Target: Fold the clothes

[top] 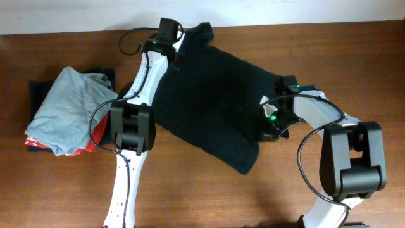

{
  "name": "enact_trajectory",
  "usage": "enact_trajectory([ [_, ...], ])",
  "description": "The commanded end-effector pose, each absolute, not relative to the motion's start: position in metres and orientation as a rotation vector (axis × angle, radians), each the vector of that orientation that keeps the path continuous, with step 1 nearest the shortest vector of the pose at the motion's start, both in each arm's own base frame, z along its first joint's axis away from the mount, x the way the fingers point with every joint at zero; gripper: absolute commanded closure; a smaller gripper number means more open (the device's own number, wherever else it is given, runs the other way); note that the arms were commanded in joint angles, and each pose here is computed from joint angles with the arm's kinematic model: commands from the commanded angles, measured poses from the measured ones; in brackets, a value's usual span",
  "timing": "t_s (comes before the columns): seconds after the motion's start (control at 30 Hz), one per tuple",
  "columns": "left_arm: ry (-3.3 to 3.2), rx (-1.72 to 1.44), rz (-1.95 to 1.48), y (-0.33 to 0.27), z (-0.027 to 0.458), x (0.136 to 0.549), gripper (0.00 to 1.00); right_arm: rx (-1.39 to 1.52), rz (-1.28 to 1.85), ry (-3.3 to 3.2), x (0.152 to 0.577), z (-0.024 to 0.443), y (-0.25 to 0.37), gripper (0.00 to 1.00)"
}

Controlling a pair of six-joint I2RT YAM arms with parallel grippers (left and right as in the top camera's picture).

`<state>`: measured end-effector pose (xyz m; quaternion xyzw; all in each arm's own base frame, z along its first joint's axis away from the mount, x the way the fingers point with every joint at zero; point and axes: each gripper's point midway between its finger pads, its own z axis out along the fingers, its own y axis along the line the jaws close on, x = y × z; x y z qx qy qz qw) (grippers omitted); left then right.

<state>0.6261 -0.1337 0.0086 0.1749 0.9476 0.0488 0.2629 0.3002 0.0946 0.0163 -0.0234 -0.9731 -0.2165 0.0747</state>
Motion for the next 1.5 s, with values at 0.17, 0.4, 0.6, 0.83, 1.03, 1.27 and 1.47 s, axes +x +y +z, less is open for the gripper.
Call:
enact_trajectory([
  [0.17,2.626,0.460,0.154,-0.127,-0.014,0.617,1.00,-0.327,-0.117,-2.952,0.293,-0.001,0.027,0.96],
  [0.4,2.625,0.461,0.154,-0.127,-0.014,0.617,1.00,-0.450,-0.090,-2.978,0.302,-0.003,-0.003,0.96],
  [0.6,2.622,0.460,0.153,-0.127,-0.007,0.617,0.76,-0.519,-0.036,-2.971,0.301,-0.003,-0.025,0.95],
  [0.83,2.540,0.437,0.142,-0.129,0.063,0.625,0.38,-0.472,-0.052,-2.963,0.297,-0.001,-0.021,0.72],
  [1.03,2.463,0.431,0.138,-0.125,0.156,0.609,0.39,-0.472,-0.197,-3.047,0.310,0.038,-0.010,0.72],
  [1.27,2.458,0.429,0.137,-0.116,0.218,0.574,0.53,-0.368,-0.388,-3.141,0.306,0.088,0.025,0.83],
  [1.47,2.427,0.421,0.133,-0.109,0.272,0.541,0.53,-0.213,-0.379,-3.112,0.295,0.068,0.055,0.96],
])
